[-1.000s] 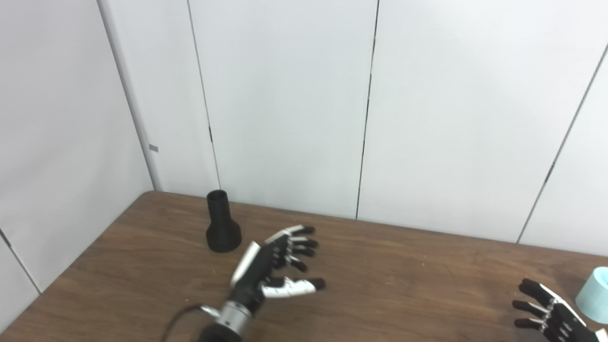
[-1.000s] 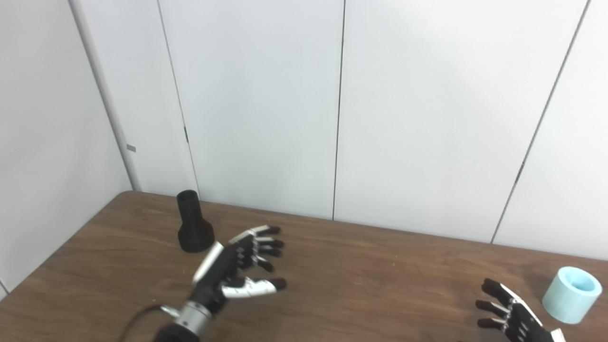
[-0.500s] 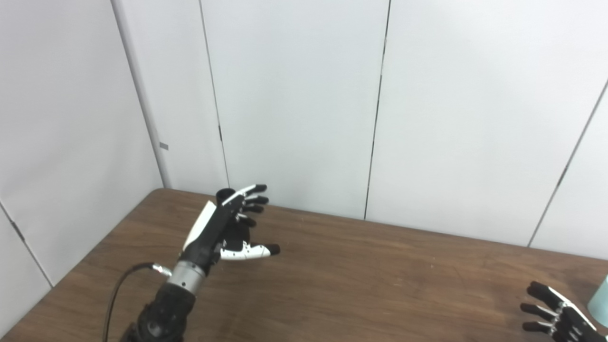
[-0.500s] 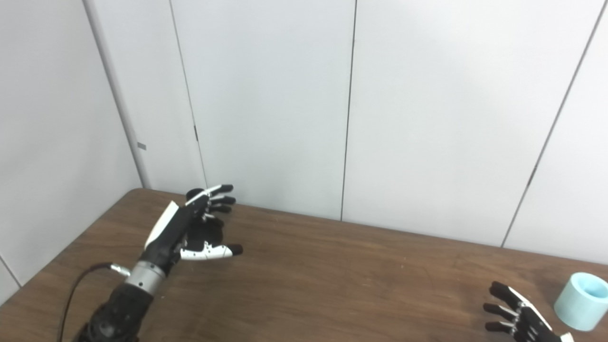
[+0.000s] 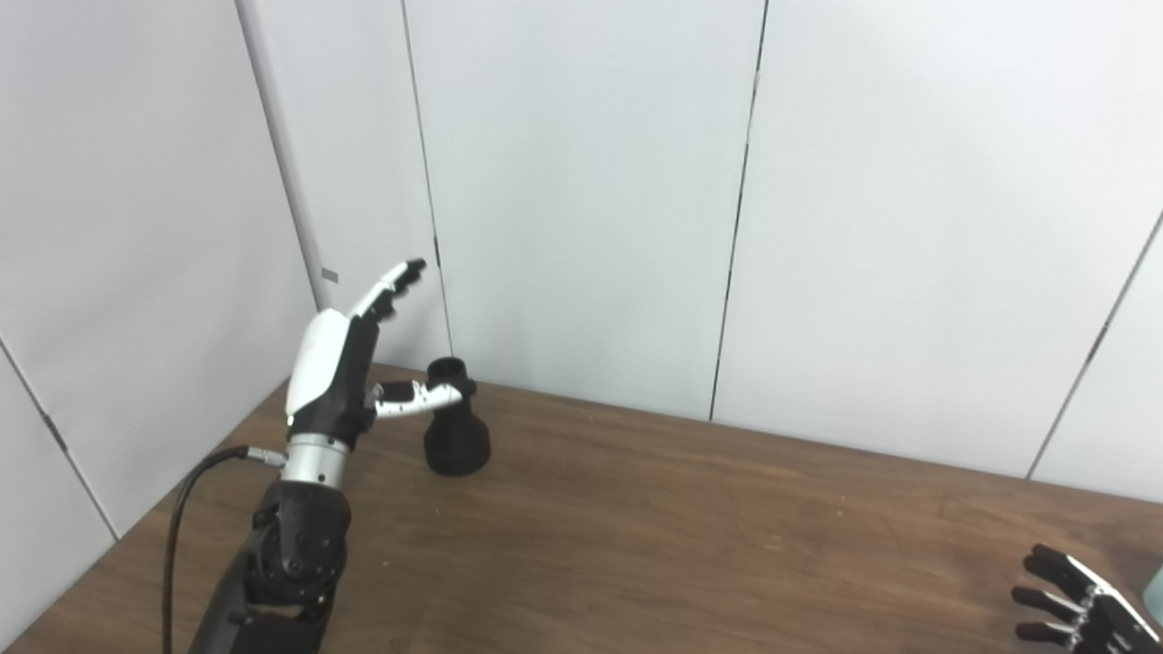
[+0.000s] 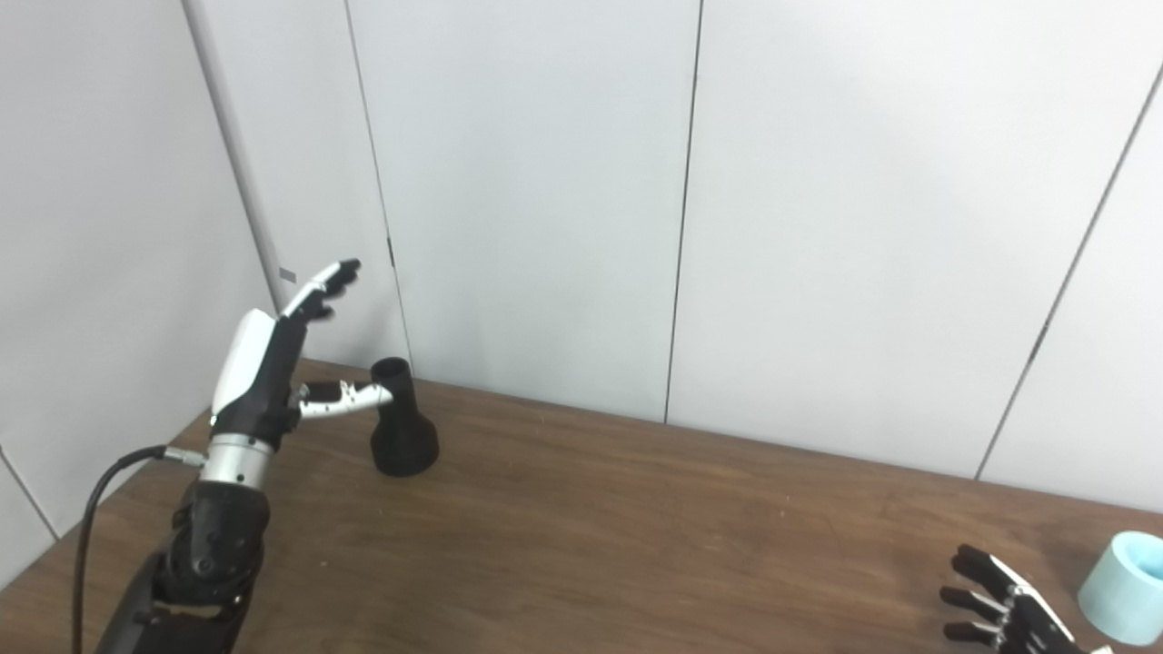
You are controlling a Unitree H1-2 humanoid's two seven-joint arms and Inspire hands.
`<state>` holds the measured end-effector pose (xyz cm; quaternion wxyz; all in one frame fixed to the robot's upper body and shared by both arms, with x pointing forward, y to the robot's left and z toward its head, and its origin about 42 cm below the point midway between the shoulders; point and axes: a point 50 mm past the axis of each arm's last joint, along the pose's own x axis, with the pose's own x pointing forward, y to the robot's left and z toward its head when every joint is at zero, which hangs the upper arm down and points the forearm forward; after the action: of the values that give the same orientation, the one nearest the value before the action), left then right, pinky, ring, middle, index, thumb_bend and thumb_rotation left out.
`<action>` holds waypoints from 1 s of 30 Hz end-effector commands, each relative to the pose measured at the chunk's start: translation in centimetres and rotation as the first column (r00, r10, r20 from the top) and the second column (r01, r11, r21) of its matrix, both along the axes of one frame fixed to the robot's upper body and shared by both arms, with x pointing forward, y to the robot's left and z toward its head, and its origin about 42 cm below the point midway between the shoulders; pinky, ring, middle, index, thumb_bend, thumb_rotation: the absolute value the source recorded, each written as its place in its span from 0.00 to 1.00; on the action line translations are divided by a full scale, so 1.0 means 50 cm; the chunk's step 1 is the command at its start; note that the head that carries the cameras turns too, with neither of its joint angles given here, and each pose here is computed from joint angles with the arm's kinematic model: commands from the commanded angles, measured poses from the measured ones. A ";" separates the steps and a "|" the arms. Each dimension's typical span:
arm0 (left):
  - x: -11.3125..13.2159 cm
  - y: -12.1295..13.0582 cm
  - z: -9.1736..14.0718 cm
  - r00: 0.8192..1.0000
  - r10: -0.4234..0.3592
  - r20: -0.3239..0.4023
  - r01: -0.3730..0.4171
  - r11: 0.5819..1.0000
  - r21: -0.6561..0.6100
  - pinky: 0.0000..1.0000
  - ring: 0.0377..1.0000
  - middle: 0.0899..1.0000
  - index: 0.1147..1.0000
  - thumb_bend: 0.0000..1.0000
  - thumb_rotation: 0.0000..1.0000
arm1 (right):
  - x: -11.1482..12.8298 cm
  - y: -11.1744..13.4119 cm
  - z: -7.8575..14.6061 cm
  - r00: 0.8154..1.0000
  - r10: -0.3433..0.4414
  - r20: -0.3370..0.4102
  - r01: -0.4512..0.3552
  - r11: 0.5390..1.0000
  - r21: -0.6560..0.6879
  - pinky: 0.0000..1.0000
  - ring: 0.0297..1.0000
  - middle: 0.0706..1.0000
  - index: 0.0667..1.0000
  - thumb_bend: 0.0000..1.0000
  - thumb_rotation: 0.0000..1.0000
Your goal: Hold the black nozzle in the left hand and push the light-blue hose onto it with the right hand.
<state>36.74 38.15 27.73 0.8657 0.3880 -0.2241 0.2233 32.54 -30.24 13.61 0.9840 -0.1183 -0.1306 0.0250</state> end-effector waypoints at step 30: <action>0.039 0.068 -0.069 0.926 0.159 -0.343 -0.173 0.985 -0.008 1.00 1.00 0.97 0.94 1.00 0.37 | -0.009 -0.001 0.036 1.000 0.015 0.024 -0.015 1.000 -0.007 0.61 0.73 0.82 0.81 0.71 0.19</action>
<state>38.24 40.89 21.70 0.8868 0.4066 0.0092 0.2194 31.76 -30.12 13.51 0.9867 -0.1177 -0.1081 0.0307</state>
